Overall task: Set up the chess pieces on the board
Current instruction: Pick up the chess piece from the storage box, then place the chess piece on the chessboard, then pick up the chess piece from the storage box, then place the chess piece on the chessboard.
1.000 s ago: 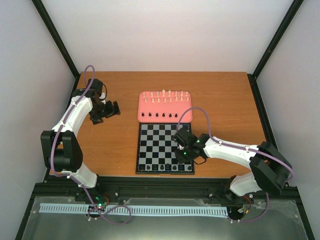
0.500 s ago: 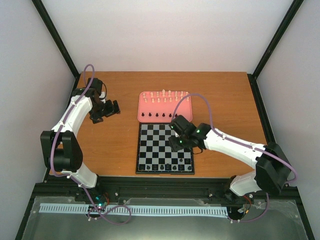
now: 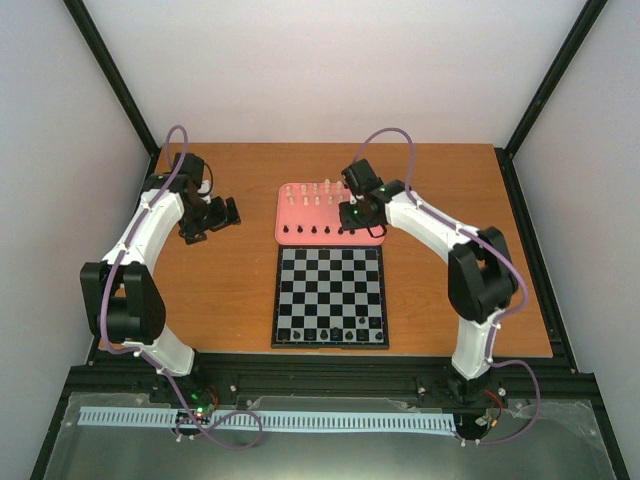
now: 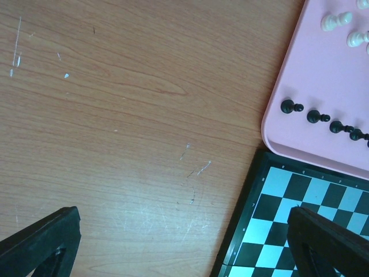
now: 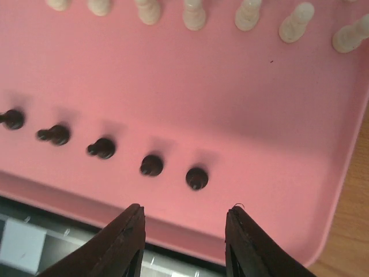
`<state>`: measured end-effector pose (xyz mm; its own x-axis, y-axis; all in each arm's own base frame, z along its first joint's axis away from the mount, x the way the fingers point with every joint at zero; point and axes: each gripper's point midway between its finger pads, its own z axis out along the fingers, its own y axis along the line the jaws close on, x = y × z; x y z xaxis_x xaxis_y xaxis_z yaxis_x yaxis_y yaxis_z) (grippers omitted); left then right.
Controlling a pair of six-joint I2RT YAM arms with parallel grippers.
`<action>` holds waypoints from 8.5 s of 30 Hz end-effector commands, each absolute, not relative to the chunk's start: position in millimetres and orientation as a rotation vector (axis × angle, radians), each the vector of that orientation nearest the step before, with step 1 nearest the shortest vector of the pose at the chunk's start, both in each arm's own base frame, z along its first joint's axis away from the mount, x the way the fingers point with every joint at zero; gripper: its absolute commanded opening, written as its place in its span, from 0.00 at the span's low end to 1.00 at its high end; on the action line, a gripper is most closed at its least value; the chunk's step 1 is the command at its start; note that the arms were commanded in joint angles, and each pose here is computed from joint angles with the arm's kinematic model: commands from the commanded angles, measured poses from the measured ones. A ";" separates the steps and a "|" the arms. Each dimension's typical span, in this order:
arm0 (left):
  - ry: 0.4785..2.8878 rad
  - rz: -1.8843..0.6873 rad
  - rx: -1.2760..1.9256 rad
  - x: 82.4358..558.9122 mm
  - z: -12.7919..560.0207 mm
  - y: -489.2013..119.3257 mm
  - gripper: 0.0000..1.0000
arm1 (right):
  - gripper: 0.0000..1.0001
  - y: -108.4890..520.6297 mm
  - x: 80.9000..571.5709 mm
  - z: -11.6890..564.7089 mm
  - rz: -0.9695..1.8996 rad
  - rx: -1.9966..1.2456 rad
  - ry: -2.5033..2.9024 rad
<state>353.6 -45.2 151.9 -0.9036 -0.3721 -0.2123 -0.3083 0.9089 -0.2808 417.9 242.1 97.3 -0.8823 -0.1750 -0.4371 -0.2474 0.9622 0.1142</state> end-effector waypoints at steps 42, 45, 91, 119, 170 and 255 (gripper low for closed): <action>2.808 -0.336 -0.488 367.0 154.1 -45.9 1.00 | 0.03 235.1 440.8 33.2 0.196 -0.390 2.830; 2.804 -0.337 -0.482 366.3 155.7 -46.1 1.00 | 0.03 233.4 435.2 47.3 0.205 -0.395 2.812; 2.775 -0.379 -0.466 352.5 160.5 -49.6 1.00 | 0.04 252.5 154.9 43.2 0.127 -0.756 2.972; 2.777 -0.372 -0.473 351.2 158.3 -48.6 1.00 | 0.23 255.8 166.4 39.5 0.083 -0.803 2.940; 2.805 -0.353 -0.491 376.2 148.8 -48.4 1.00 | 0.37 271.7 439.7 36.7 0.242 -0.556 2.810; 2.793 -0.379 -0.485 359.8 149.0 -50.5 1.00 | 0.06 296.4 173.3 38.1 0.322 -0.910 2.859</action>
